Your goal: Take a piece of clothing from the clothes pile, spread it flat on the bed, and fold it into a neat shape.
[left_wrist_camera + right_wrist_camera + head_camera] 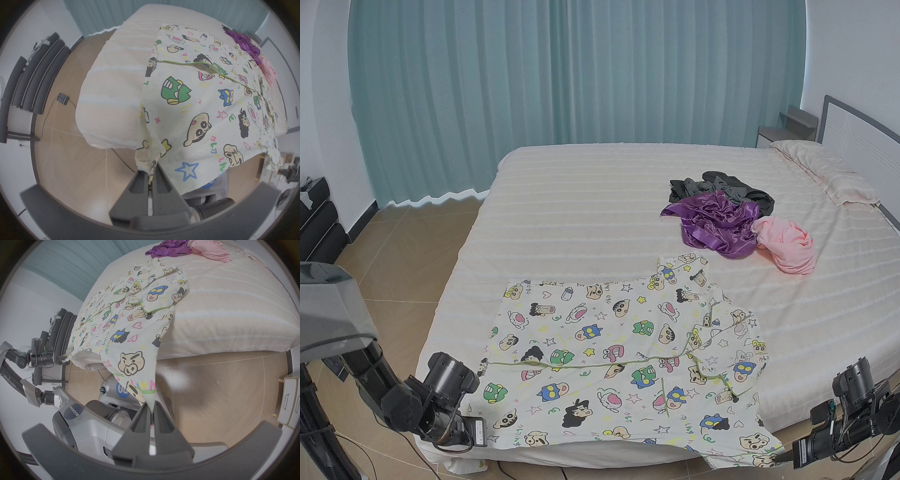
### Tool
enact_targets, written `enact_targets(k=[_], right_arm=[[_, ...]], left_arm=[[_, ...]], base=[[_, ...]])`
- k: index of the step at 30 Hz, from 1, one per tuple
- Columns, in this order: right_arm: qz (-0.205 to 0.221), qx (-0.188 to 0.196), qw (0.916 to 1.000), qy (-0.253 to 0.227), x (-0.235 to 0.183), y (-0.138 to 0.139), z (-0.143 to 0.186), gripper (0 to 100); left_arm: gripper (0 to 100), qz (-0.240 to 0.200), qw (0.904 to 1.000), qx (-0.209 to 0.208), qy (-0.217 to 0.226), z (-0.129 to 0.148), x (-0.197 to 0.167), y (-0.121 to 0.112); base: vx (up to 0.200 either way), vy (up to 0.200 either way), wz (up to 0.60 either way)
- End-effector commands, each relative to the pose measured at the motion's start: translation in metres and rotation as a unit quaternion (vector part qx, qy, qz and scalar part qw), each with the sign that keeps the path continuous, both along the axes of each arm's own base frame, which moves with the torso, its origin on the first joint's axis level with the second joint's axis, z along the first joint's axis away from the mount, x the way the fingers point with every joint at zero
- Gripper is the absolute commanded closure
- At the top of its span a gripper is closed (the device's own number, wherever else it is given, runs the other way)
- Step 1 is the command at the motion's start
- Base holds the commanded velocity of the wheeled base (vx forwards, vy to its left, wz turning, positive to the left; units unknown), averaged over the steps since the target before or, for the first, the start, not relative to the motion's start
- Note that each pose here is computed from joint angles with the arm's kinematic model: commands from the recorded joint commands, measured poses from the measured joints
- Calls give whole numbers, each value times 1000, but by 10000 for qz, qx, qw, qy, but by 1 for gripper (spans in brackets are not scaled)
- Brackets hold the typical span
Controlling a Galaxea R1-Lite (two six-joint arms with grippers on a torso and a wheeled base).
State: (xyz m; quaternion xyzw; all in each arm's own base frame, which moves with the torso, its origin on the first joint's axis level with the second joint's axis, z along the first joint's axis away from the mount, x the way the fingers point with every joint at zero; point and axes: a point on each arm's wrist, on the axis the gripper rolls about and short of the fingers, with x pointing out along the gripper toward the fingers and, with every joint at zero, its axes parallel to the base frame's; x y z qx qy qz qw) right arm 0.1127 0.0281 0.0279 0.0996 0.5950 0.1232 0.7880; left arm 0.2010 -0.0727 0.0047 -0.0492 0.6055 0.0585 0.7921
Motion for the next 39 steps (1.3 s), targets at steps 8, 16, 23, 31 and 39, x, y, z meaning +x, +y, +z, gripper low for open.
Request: enact_targets(k=[8,16,23,31,39], right_arm=[[20,-16,9999,101,-5,-1,-2,100],[184,-105,9992,324,-10,-2,-4,100],[238,-138,9990,352,-11,-2,-4,100],[197,-88,9996,179,-11,-3,-1,100],[91,92,9990,-434,1,-2,14,100]], left_arm=[[100,251,9993,-266,46,24,19,-8],[100,93,9964,395,739,-13,4,-12],[100,-65,9958,410,813,-13,-1,-18],[100,49,9976,309,625,-8,6,-18],[100,230,9997,-43,-84,23,24,-20]], base=[[0,0,0],[0,0,0],[0,0,0],[0,0,0],[0,0,0]])
